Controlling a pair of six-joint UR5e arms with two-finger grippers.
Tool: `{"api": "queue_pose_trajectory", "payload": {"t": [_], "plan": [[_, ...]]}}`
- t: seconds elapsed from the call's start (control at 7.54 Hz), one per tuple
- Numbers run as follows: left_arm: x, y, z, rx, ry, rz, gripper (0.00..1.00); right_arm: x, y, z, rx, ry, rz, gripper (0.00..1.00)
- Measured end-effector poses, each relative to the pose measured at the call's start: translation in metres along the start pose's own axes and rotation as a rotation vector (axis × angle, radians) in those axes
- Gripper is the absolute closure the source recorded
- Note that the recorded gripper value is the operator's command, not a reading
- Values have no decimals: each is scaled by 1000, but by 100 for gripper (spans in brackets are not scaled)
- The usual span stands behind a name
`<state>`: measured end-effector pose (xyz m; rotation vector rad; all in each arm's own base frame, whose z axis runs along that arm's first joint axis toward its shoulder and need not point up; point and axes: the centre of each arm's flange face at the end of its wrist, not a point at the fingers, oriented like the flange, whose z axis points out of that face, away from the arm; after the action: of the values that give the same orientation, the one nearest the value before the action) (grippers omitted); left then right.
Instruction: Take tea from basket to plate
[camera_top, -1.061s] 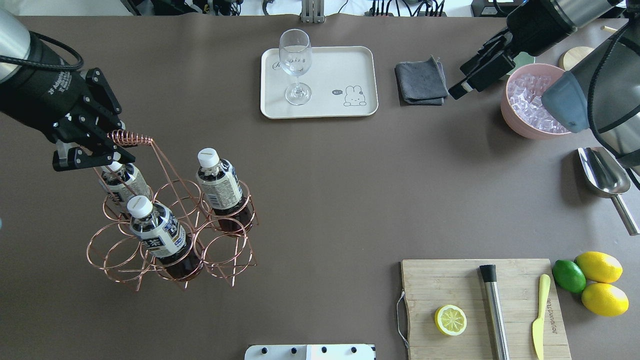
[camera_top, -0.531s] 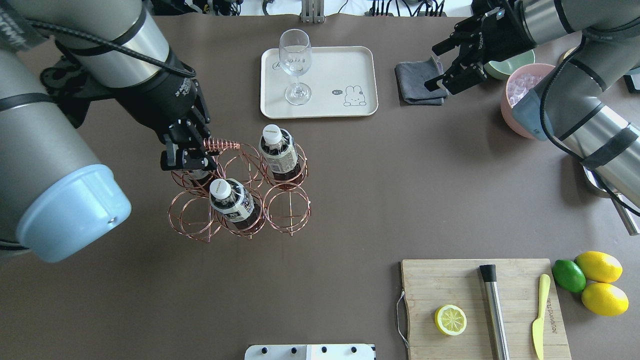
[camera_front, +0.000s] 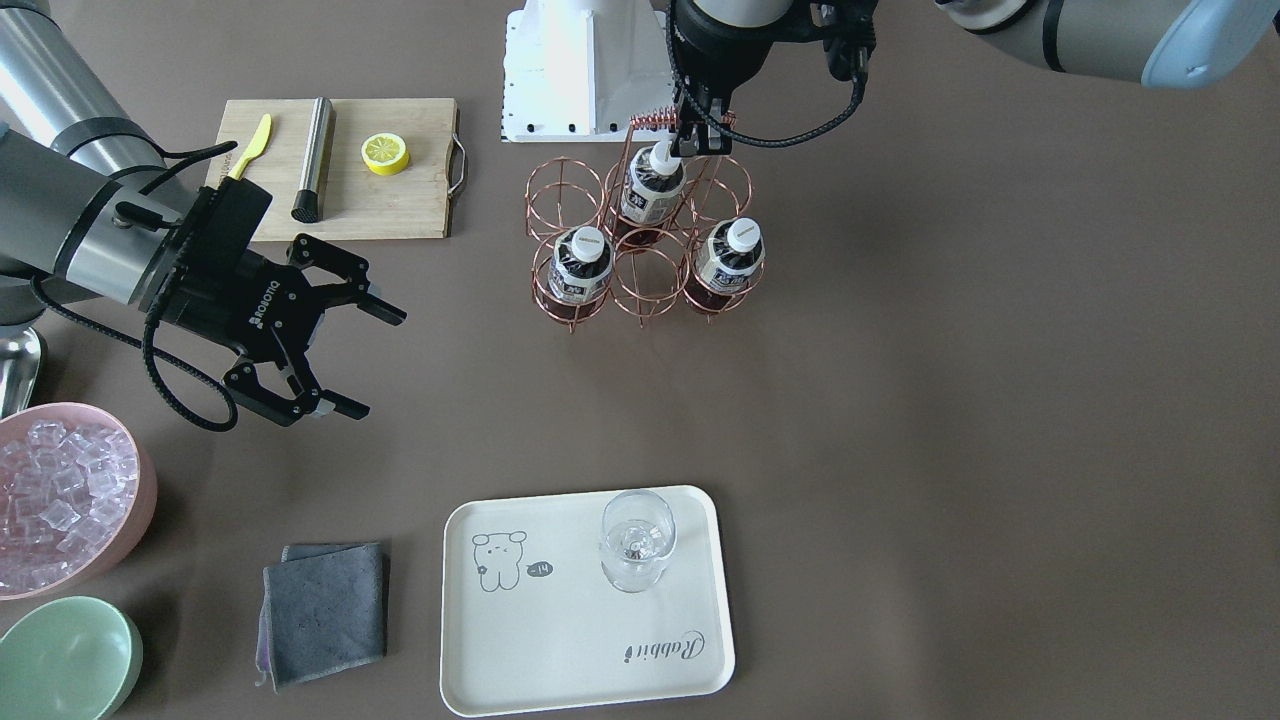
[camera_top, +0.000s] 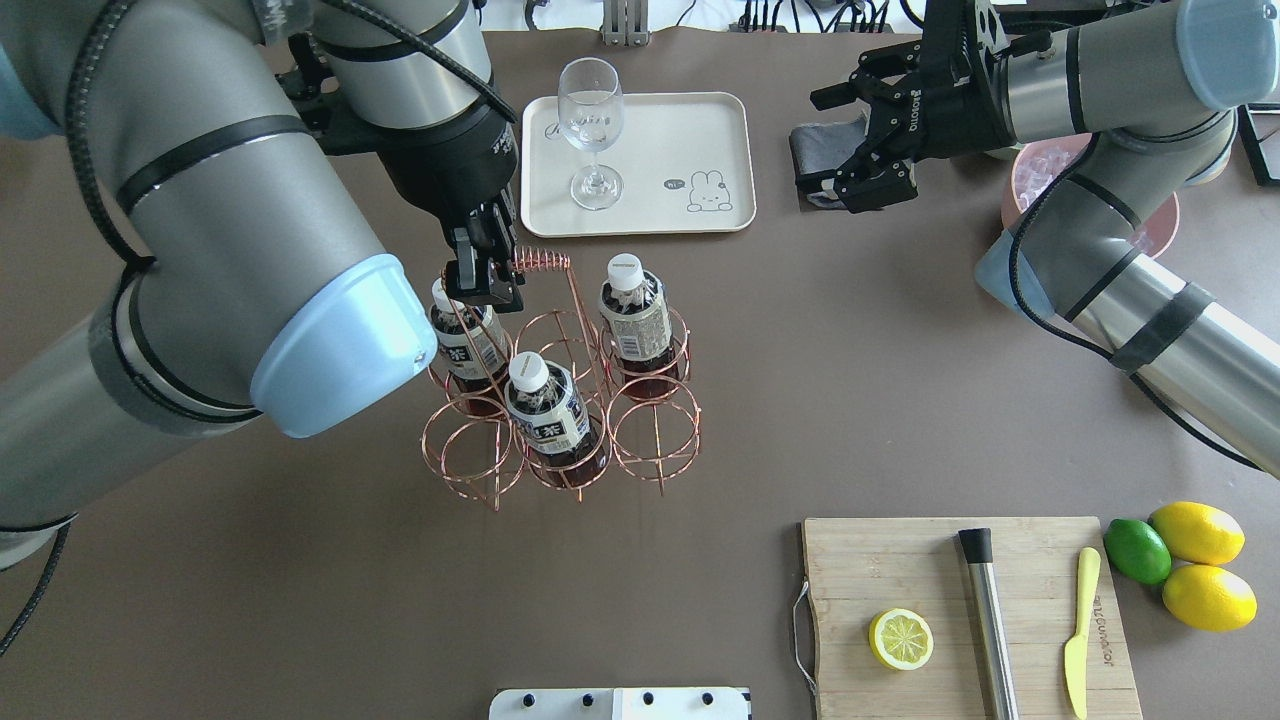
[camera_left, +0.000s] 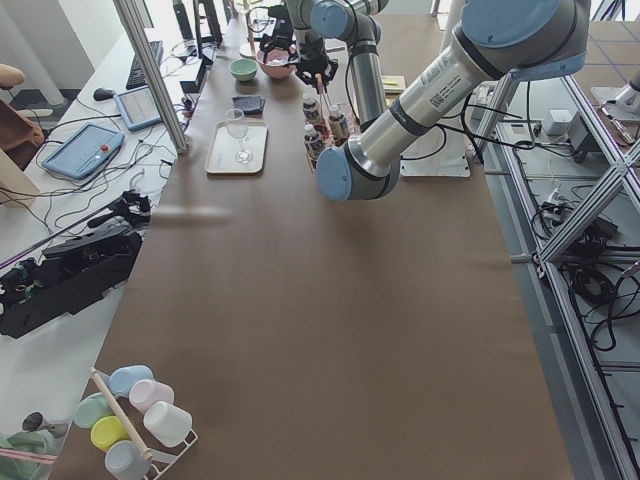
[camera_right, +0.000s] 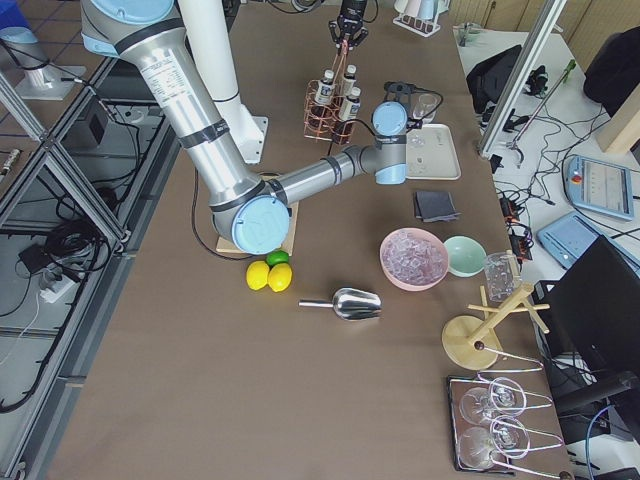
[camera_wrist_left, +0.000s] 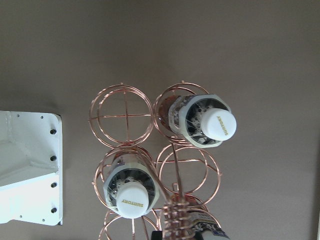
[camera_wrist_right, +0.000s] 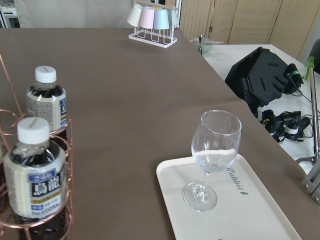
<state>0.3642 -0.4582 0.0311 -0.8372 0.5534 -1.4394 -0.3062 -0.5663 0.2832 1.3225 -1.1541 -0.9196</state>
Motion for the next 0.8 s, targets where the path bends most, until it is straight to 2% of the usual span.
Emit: {"api": "queue_pose_trajectory", "payload": {"t": [0.13, 0.27, 0.53, 0.8], "plan": [[1, 12, 8, 9, -15, 5, 100, -8, -11, -1, 59, 4, -49, 0], [5, 22, 17, 9, -22, 12, 100, -10, -15, 0, 95, 35, -116, 1], [17, 29, 32, -3, -14, 25, 100, -15, -7, 7, 104, 63, -180, 1], [21, 29, 38, -2, -1, 31, 100, -21, -6, 14, 109, 62, -189, 2]]}}
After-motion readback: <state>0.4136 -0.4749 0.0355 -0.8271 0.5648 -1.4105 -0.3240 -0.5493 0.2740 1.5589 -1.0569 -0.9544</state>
